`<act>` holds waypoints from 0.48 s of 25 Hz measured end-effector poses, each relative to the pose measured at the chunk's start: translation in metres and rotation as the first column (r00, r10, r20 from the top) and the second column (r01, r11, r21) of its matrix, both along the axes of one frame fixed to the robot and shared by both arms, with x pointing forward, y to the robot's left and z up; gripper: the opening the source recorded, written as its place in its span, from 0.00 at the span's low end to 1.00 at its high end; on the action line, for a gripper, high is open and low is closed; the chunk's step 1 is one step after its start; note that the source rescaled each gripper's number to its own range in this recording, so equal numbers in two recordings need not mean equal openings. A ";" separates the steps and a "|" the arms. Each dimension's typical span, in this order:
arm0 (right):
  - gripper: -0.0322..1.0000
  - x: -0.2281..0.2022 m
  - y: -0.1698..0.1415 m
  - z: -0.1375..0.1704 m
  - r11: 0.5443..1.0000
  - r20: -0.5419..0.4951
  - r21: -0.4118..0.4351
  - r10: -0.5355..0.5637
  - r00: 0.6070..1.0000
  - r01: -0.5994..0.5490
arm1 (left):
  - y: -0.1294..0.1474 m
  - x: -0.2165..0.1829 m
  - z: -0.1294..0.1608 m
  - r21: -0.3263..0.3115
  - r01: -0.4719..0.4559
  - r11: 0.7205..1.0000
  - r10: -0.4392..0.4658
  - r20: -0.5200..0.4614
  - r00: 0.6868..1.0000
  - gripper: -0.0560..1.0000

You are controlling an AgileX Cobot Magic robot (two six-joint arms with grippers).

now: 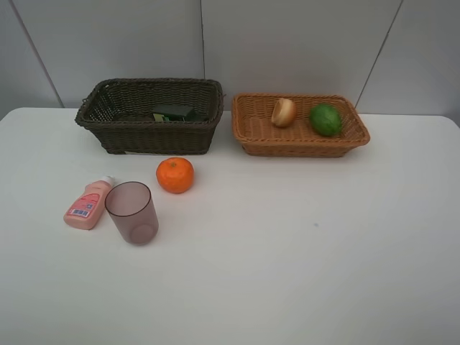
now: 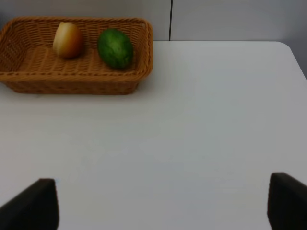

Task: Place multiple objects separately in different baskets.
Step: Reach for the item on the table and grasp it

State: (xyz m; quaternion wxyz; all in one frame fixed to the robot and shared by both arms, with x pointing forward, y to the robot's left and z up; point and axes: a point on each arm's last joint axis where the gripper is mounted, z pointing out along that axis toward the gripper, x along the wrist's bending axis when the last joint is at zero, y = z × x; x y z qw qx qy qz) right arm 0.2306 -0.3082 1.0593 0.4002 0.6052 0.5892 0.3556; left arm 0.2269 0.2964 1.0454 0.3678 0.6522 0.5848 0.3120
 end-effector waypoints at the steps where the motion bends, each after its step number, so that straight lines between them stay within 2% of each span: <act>1: 0.92 0.000 0.000 0.000 1.000 0.000 0.000 0.000 1.000 0.000 | 0.000 0.000 0.000 0.000 0.000 1.000 0.000 0.000 1.000 0.99; 12: 0.85 0.000 0.001 0.000 1.000 0.000 0.006 0.004 1.000 -0.004 | 0.000 0.000 0.000 0.000 0.000 1.000 0.000 0.000 1.000 0.99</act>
